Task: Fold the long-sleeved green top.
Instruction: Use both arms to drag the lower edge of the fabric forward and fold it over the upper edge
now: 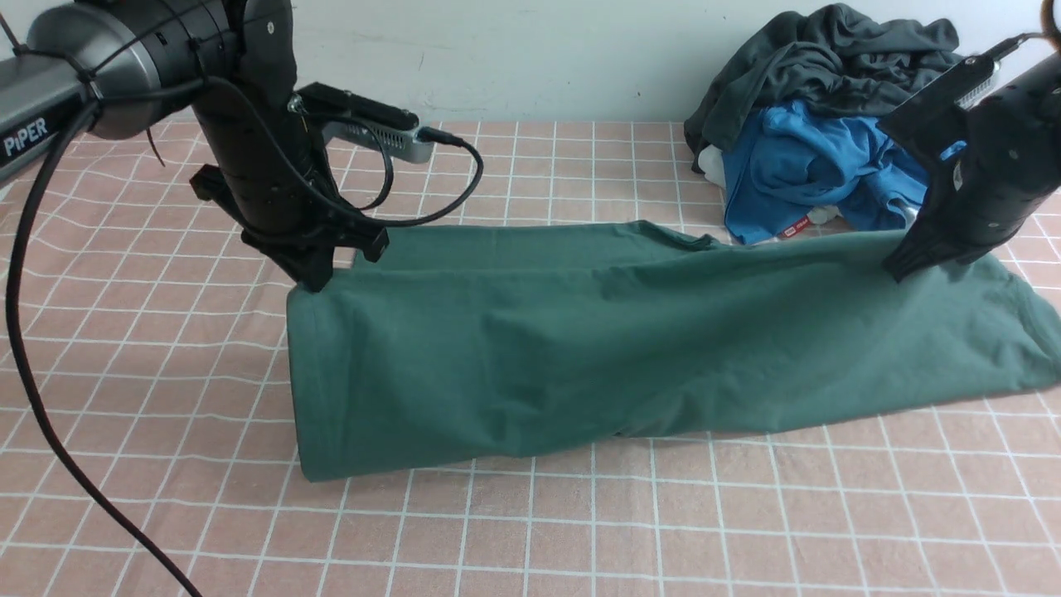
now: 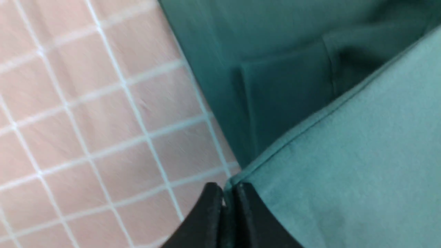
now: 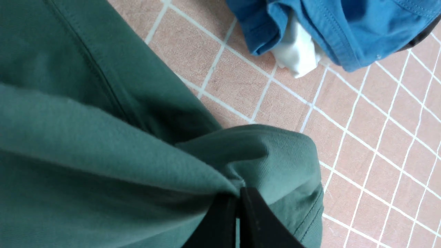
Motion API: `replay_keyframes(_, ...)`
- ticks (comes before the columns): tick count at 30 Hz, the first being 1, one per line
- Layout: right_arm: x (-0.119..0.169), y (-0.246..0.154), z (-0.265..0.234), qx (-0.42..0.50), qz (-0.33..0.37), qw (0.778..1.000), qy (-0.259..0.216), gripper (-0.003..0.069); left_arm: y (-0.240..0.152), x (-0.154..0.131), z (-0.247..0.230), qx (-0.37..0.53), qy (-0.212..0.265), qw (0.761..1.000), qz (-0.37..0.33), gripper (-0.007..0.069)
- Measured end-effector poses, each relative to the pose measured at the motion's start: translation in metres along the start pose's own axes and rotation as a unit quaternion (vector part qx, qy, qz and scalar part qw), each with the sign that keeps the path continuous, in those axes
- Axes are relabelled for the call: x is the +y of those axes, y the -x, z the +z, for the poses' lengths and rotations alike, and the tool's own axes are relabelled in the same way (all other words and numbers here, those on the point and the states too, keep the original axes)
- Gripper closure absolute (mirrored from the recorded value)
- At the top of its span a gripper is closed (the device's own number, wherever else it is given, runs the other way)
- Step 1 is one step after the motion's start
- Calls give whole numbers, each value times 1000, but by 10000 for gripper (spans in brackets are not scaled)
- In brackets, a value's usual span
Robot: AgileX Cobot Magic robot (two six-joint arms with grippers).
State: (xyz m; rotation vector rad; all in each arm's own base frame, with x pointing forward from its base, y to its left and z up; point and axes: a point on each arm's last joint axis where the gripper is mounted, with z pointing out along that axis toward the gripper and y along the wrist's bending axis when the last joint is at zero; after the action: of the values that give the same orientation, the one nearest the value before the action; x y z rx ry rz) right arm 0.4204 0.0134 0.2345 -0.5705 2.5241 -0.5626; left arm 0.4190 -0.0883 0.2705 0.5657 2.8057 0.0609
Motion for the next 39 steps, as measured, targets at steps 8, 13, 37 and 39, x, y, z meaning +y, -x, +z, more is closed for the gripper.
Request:
replay_keyframes(8,-1,8,0,-46,-2,999,-2,664,28,13,11,-131,66,989,-19,606)
replay_keyframes(13,-1,15,2,-86,-5,996,-4,664,38,19,43,-156,104,982,-38,606)
replay_keyframes(37,-30,19,-8,-74,110,991,-26,477,69,18,-26,-191,162,968,-33,326)
replay_keyframes(39,-30,16,-7,-66,111,992,-4,519,66,13,-38,-187,150,970,-28,363)
